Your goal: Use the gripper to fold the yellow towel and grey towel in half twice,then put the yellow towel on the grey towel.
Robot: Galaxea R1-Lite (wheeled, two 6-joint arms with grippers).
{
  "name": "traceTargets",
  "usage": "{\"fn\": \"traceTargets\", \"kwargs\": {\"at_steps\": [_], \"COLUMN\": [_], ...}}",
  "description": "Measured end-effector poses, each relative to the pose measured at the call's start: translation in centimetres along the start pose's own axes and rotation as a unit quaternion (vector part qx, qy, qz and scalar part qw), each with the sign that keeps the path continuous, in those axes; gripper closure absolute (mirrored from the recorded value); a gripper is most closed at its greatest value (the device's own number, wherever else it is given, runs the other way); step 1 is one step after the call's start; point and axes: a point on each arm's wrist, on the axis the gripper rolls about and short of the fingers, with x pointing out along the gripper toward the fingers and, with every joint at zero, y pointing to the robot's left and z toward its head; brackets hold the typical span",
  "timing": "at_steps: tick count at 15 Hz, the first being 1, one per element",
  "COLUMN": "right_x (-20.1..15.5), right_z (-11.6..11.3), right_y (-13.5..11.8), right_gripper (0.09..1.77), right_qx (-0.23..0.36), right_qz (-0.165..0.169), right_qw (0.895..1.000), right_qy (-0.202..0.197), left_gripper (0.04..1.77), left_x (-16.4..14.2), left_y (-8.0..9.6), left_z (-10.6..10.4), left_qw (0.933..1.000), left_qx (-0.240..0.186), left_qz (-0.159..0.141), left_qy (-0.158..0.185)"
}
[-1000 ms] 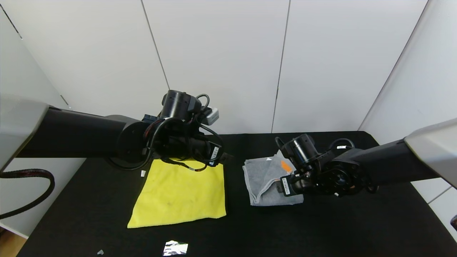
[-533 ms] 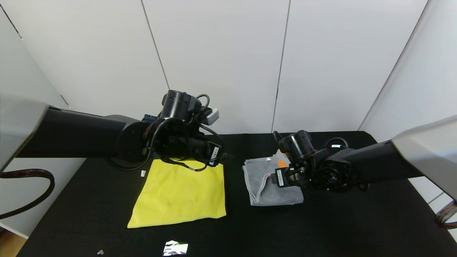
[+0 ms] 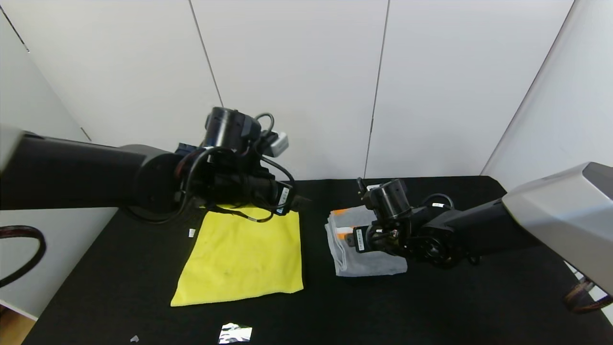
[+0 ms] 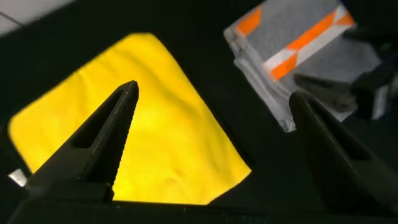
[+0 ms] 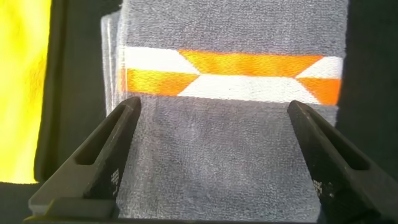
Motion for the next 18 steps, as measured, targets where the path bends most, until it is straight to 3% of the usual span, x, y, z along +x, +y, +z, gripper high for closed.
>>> {"fn": "traceTargets", "kwargs": {"at_steps": [2,4,9,13,18], "right_x": [0.0,-0.1,-0.5,-1.1,-2.3], "right_z": [0.0,0.1,0.1,0.3,1.0], "right_y": [0.1,0.1,0.4,0.6,0.6], "right_gripper": [0.16,0.16,0.16,0.16,0.16], "right_qx": [-0.001,-0.001,-0.005,-0.009,-0.030], "right_qz": [0.001,0.001,0.004,0.008,0.013], "right_qw": [1.000,1.000,1.000,1.000,0.999], "right_qy": [0.001,0.000,-0.002,-0.006,-0.017], "left_gripper": [0.09,0.09,0.09,0.09,0.09], "left_x": [-3.0,-3.4,1.5,2.4,2.1], "left_y": [0.1,0.1,-0.1,0.0,1.6], "left_z": [1.5,1.7,-0.9,-1.4,-1.8], "left_qw": [0.9992,0.9990,0.9998,0.9995,0.9988], "left_qx": [0.001,0.000,0.000,-0.001,0.002], "left_qz": [0.003,0.003,-0.002,-0.001,0.014], "left_qy": [-0.039,-0.045,0.020,0.032,0.046]}}
